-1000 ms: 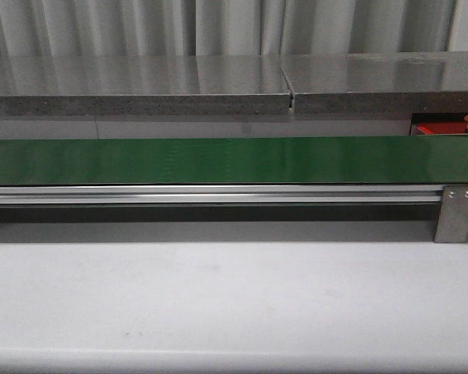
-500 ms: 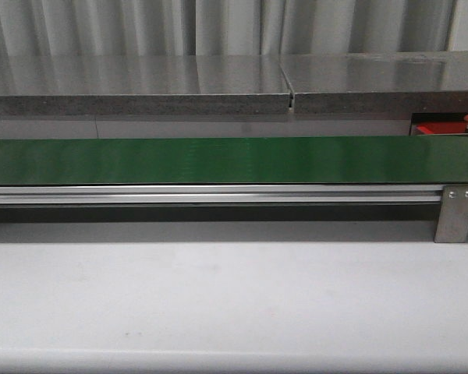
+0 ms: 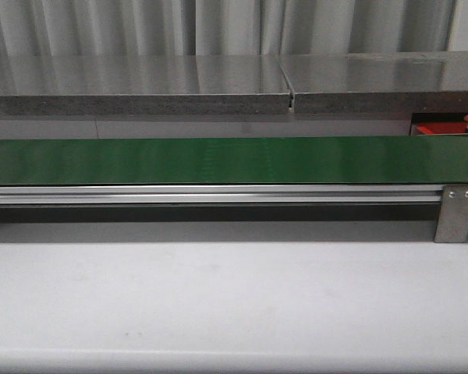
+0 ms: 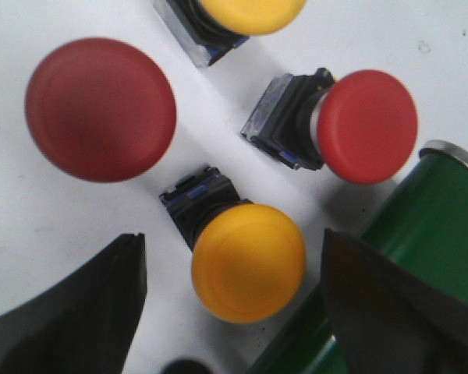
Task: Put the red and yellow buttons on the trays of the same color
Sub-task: 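Lower the left gripper onto a yellow button in the cluster and grasp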
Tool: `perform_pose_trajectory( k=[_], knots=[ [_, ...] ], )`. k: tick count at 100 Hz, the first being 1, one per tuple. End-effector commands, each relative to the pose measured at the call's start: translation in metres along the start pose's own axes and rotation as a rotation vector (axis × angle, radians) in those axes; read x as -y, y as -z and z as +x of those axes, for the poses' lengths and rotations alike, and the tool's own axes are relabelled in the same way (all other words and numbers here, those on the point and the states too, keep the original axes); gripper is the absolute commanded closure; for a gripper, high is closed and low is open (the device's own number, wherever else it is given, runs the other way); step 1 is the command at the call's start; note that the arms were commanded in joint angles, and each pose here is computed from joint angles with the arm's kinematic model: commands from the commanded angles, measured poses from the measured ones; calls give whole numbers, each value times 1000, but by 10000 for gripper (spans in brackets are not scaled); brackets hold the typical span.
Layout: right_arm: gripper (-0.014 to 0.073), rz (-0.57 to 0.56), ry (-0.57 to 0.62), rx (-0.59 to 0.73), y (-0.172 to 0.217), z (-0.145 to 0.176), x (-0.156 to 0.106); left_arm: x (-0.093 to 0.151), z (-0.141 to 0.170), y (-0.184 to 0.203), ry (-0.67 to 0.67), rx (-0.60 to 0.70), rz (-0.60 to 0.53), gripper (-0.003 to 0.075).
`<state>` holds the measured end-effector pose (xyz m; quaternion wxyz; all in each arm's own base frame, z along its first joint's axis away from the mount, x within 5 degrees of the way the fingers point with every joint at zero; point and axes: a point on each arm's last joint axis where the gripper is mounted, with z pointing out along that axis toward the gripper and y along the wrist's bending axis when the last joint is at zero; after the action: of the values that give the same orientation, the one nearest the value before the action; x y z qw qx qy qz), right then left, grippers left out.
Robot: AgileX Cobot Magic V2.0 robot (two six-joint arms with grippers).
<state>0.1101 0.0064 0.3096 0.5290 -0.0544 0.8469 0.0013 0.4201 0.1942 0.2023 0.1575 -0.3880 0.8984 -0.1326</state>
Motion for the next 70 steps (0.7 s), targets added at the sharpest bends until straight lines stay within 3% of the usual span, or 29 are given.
perform_pose_trajectory(
  k=[1, 30, 70],
  knots=[
    [713, 15, 17, 92, 4, -13, 1, 12, -8, 26, 8, 95, 58, 247],
    [713, 15, 17, 92, 4, -13, 1, 11, -10, 11, 19, 89, 64, 258],
    [713, 15, 17, 92, 4, -13, 1, 12, -10, 12, 20, 92, 67, 527]
  ],
)
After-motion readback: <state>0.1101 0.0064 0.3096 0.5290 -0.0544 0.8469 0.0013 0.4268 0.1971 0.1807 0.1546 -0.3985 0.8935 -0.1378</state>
